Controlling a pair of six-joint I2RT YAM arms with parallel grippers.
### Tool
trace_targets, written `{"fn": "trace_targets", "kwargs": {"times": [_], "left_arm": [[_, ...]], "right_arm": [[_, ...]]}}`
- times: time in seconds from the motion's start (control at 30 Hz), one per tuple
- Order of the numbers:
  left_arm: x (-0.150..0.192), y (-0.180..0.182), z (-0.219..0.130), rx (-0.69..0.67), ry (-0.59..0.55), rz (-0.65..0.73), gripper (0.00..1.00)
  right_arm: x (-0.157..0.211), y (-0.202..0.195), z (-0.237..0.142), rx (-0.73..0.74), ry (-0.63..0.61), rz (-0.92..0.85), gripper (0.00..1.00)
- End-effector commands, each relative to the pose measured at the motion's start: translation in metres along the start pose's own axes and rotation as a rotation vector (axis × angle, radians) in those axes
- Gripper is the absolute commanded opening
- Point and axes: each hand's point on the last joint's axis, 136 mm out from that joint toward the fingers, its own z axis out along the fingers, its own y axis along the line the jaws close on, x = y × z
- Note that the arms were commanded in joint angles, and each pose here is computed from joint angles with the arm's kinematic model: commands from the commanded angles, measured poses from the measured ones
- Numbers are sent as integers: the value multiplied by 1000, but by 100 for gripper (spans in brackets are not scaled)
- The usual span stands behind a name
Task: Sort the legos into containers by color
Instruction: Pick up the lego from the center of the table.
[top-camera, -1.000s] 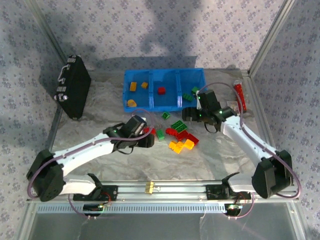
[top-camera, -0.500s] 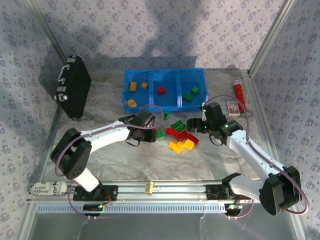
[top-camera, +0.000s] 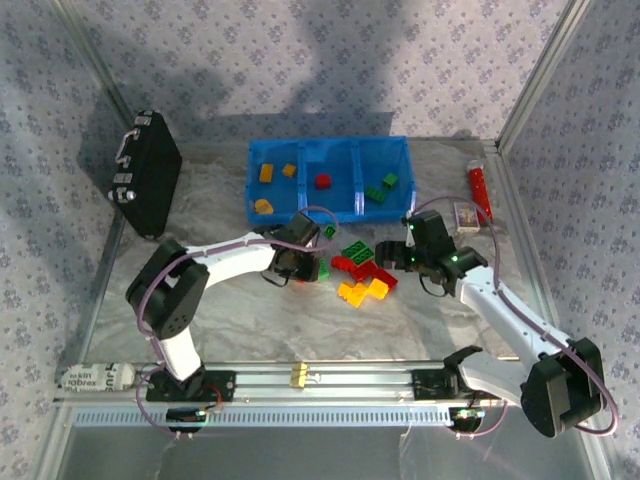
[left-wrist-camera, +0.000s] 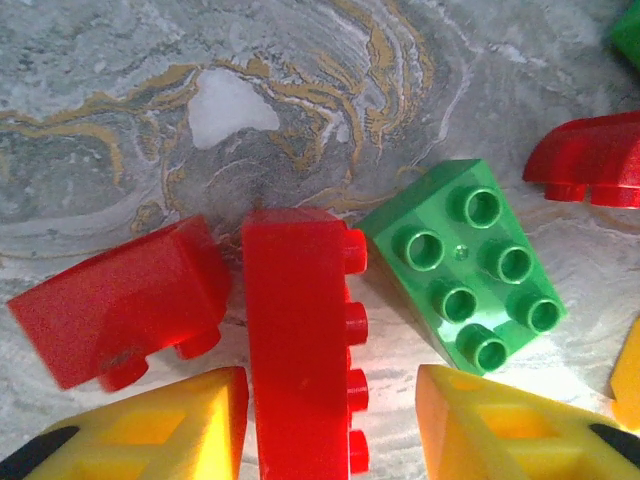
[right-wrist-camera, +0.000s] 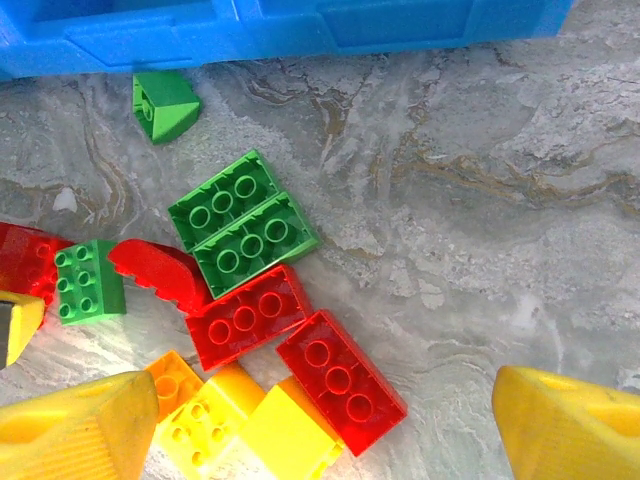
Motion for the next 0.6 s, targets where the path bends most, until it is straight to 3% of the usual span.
{"fn": "trace_targets", "kwargs": {"times": [0.0,0.07,0.17,0.23,0.57], "left_arm": [[1,-1,3,-3,29,15,45],[4,1,6,-11,40,16,40],[5,1,2,-16,45,21,19],[3,-1,-7,-26,29,35,12],[-44,-23,-84,19,-163,77,11]], "right_arm": [[2,-4,-5,-1,-10,22,89],[4,-6,-5,-1,-11,30,88],[7,-8,-5,-1,-7,37,88],[9,-9,-5,-2,-6,42,88],[12,-11,-8,-7,-12,52,88]]}}
